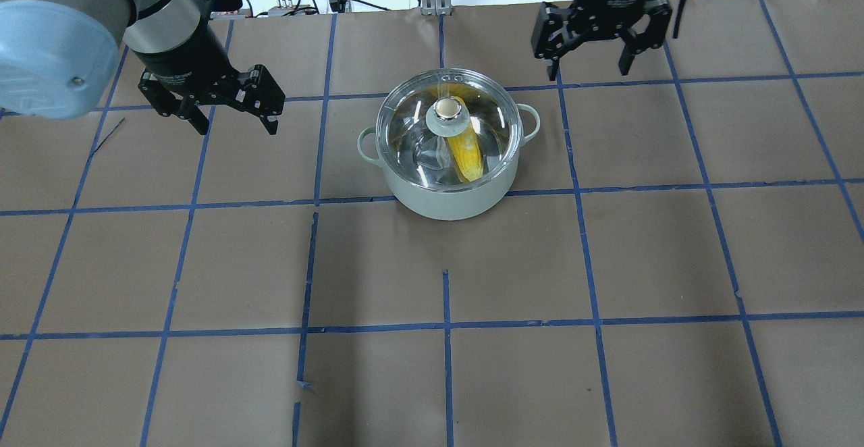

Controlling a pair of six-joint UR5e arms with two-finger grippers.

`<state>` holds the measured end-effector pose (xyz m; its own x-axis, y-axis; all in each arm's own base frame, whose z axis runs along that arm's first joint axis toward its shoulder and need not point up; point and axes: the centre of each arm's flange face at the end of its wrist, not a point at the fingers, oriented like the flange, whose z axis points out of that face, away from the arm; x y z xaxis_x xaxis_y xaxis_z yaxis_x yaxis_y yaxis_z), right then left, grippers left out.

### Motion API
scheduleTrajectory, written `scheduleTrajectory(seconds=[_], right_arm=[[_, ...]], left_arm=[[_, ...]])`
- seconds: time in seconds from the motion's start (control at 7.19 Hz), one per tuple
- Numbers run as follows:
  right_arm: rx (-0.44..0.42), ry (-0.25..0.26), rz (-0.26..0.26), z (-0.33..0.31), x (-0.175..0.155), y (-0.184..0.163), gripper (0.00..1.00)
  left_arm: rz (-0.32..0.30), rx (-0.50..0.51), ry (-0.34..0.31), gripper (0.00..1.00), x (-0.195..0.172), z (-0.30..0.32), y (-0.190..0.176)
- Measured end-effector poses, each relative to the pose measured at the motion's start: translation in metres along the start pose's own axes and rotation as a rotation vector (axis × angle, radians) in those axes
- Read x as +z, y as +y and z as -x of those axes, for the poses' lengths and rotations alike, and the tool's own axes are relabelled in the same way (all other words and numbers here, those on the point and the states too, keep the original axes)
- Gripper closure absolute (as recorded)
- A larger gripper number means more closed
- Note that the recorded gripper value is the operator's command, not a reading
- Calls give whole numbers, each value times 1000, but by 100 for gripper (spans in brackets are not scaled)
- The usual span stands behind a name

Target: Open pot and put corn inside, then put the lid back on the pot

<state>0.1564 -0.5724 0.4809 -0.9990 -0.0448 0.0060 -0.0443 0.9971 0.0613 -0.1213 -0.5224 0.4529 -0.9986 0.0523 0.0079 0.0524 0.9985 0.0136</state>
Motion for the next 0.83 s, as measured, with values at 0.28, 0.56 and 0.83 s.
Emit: scheduleTrajectory(seconds=[0.28,0.56,0.83], right_arm=[[7,26,3,-36,-16,33,0],[30,39,-47,-32,-9,52,0],[9,36,-65,-18,-5,57,0]], left_arm=[[0,1,0,0,0,0,0],[1,2,0,0,0,0,0],[1,3,0,0,0,0,0]])
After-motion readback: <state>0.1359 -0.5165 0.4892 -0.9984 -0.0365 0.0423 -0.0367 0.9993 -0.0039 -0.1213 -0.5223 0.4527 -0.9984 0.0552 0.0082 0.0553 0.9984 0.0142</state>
